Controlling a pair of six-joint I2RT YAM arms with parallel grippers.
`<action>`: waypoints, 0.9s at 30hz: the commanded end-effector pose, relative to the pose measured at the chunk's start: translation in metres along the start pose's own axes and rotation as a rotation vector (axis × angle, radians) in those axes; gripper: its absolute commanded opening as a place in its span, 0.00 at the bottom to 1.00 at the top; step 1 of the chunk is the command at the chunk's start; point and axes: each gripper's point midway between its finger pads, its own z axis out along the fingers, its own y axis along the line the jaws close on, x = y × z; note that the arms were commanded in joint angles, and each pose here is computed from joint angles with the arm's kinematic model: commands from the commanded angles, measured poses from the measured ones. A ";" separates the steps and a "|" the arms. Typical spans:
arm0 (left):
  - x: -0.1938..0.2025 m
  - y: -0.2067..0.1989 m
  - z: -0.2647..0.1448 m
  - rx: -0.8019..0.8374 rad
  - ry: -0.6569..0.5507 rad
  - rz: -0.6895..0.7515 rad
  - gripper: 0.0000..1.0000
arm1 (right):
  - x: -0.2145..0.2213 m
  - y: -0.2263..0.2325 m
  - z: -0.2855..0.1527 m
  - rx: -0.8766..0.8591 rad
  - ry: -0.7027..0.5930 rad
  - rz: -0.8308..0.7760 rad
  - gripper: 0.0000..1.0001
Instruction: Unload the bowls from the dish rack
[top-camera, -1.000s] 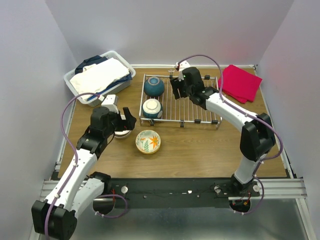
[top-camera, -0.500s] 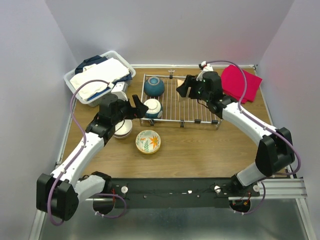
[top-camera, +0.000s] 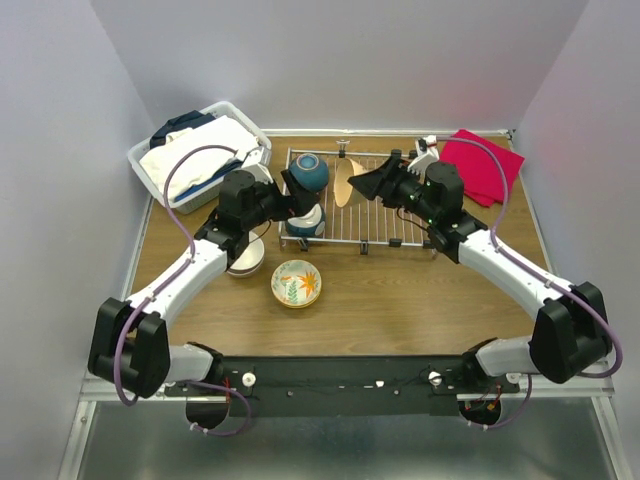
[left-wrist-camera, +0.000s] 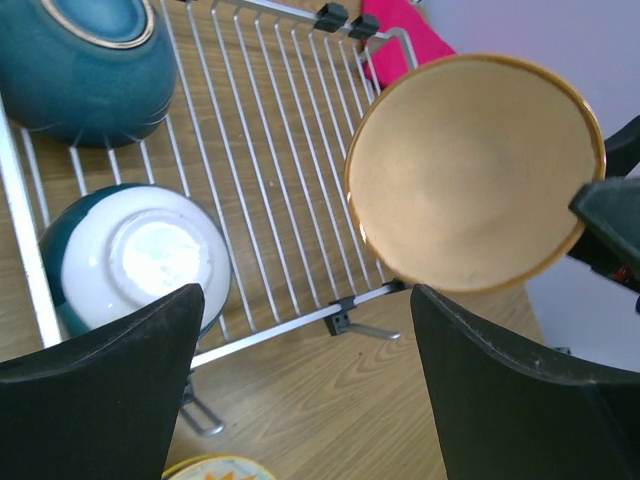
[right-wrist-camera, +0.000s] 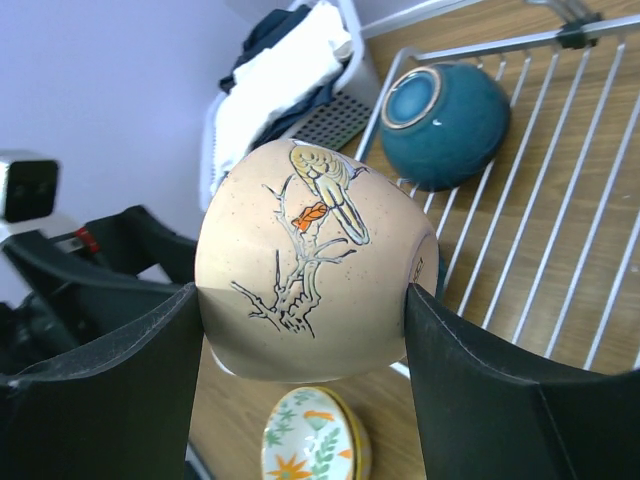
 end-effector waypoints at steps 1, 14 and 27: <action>-0.013 -0.027 0.015 0.108 -0.021 -0.052 0.91 | -0.019 0.047 -0.015 -0.205 -0.068 0.090 0.37; 0.008 -0.041 0.048 0.180 0.070 -0.156 0.70 | -0.004 0.049 -0.028 -0.264 -0.052 0.151 0.37; 0.018 -0.043 0.048 0.186 0.085 -0.180 0.00 | 0.000 0.052 -0.042 -0.299 -0.067 0.161 0.41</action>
